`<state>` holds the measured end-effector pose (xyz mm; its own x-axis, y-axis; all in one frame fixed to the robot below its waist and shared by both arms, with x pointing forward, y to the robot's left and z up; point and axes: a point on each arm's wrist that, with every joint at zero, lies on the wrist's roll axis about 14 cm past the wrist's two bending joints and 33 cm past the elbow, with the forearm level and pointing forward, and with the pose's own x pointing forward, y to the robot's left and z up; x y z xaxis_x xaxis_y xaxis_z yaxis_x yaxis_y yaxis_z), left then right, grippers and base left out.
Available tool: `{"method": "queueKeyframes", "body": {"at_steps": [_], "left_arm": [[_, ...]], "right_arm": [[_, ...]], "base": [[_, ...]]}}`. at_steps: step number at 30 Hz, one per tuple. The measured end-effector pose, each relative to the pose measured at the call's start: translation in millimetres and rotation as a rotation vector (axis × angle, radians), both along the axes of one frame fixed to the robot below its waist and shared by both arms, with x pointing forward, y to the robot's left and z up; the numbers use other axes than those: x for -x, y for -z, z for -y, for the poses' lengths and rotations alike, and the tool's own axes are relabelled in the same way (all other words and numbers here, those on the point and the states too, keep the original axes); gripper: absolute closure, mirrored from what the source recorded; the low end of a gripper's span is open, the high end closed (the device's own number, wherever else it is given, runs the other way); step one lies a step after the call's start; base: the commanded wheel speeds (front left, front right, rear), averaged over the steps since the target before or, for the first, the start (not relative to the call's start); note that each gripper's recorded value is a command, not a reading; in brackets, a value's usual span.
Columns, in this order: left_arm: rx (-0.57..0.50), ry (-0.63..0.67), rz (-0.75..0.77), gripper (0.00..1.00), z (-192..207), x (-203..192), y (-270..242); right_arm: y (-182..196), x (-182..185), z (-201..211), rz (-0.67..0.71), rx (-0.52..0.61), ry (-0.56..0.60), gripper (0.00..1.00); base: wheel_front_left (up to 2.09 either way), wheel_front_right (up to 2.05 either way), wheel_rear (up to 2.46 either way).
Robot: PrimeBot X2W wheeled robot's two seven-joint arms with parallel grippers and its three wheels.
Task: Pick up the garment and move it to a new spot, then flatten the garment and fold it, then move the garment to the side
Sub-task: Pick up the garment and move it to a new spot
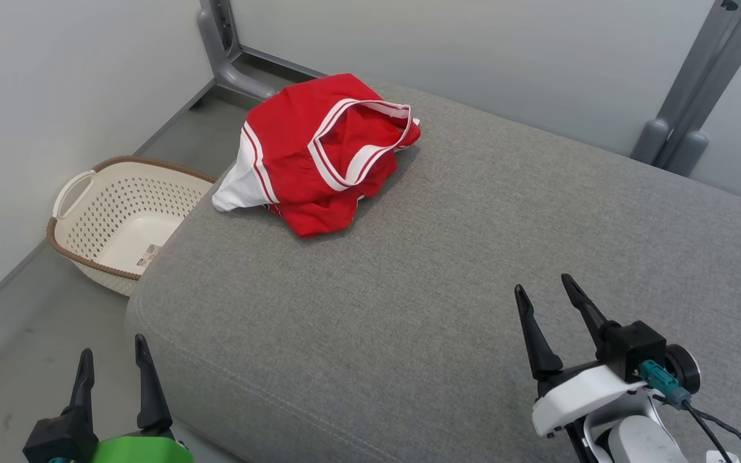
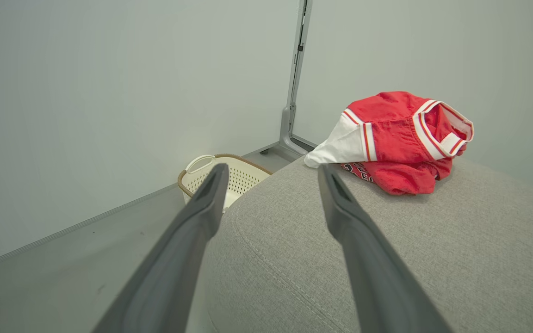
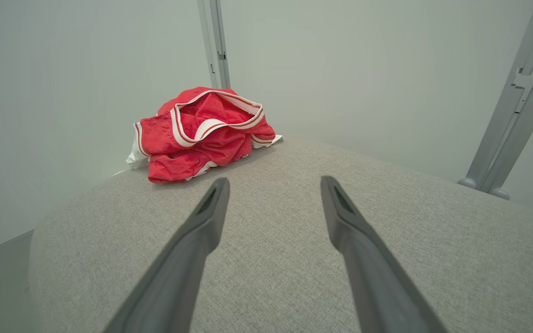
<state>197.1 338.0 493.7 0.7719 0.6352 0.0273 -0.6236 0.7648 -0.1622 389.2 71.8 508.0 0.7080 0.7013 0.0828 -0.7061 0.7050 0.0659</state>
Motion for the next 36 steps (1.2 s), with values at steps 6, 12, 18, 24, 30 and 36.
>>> {"method": "queueKeyframes", "body": {"at_steps": [6,12,18,24,30,36], "left_arm": [[0.021,0.028,0.02,0.0,-1.6,-15.6,-5.1],[0.047,0.123,0.03,0.0,-6.2,-68.1,-23.1],[0.161,0.179,-0.008,0.0,-20.9,-126.9,-25.1],[0.304,0.219,-0.021,0.0,-21.4,-188.3,-22.7],[0.427,0.248,-0.13,0.0,-16.0,-235.6,3.4],[0.507,0.207,-0.214,0.0,-21.4,-261.3,34.1]], "right_arm": [[2.9,-4.6,6.2,-0.004,0.004,0.021,0.0],[8.0,-12.3,15.8,-0.006,0.024,0.052,0.0],[10.5,-17.0,15.9,-0.004,0.06,0.048,0.0],[14.2,-26.9,26.3,-0.006,0.084,0.076,0.0],[23.8,-38.0,46.5,-0.023,0.106,0.131,0.0],[38.5,-44.2,73.3,-0.06,0.125,0.2,0.0]], "base": [[0.0,0.0,0.0],[0.0,0.0,0.0],[0.0,0.0,0.0],[0.0,0.0,0.0],[0.0,0.0,0.0],[0.0,0.0,0.0]]}}
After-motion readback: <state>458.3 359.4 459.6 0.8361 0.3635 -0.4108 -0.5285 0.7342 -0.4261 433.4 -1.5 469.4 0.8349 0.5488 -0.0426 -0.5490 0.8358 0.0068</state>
